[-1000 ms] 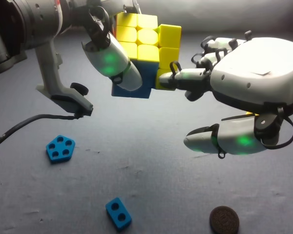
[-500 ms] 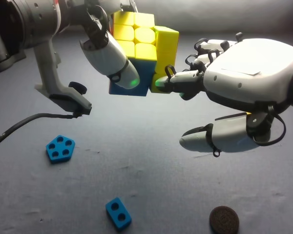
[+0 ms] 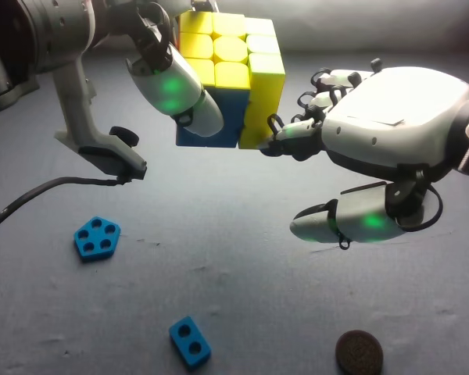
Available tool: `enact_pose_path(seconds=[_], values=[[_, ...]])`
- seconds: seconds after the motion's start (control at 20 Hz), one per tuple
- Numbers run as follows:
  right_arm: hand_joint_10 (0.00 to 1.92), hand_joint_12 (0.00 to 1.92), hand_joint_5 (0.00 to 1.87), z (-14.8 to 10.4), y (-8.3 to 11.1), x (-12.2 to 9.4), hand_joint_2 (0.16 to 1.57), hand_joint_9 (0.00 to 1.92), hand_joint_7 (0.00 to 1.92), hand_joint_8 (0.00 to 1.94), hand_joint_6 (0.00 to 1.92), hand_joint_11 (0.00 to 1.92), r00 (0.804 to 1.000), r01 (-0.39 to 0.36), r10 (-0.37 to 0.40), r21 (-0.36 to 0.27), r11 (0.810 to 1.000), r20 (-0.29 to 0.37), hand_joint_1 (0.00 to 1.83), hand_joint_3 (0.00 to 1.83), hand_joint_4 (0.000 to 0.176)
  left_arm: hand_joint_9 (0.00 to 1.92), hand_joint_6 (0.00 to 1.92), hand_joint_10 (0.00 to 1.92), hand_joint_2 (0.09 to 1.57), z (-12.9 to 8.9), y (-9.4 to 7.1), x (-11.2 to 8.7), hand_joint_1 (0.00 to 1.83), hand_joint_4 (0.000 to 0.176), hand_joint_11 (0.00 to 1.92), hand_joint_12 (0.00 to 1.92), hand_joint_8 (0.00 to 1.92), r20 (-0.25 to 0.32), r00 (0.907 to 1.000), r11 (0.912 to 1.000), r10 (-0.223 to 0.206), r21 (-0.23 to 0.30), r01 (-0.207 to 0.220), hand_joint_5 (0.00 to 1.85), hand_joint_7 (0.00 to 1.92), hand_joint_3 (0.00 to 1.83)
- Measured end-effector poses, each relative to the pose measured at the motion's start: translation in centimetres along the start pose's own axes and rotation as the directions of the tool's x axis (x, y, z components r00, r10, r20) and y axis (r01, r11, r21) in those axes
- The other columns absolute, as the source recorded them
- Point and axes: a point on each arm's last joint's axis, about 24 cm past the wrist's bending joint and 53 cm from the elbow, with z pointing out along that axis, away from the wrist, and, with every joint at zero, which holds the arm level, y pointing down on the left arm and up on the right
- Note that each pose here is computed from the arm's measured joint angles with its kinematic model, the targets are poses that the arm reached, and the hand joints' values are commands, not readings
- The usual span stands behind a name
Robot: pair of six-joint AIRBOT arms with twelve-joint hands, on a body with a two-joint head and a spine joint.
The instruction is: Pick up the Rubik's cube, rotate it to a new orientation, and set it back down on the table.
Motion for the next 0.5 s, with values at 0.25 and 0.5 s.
enact_pose_path(seconds=[0.25, 0.5], values=[[0.61, 1.14, 0.32, 0.7, -0.4, -0.1, 1.14, 0.3, 0.64, 0.13, 0.02, 0.0, 1.0, 0.01, -0.01, 0.005, 1.0, 0.004, 0.37, 0.0, 0.0, 0.17, 1.22, 1.5, 0.96, 0.0, -0.2, -0.1, 1.26, 0.0, 0.0, 1.58, 1.56, -0.001, 1.0, 0.9999, -0.009, 0.008, 0.009, 0.27, 0.2, 0.0], [0.61, 1.07, 0.31, 1.1, -0.4, -0.4, 1.16, 0.27, 0.59, 0.1, 0.0, 0.0, 1.0, 0.025, -0.025, 0.003, 1.0, 0.008, 0.35, 0.0, 0.0, 0.18, 1.27, 1.62, 0.95, 0.0, -0.4, 0.0, 1.27, 0.0, 0.0, 1.53, 1.67, -0.005, 0.9999, 0.9998, -0.013, 0.016, 0.013, 0.28, 0.16, 0.0]])
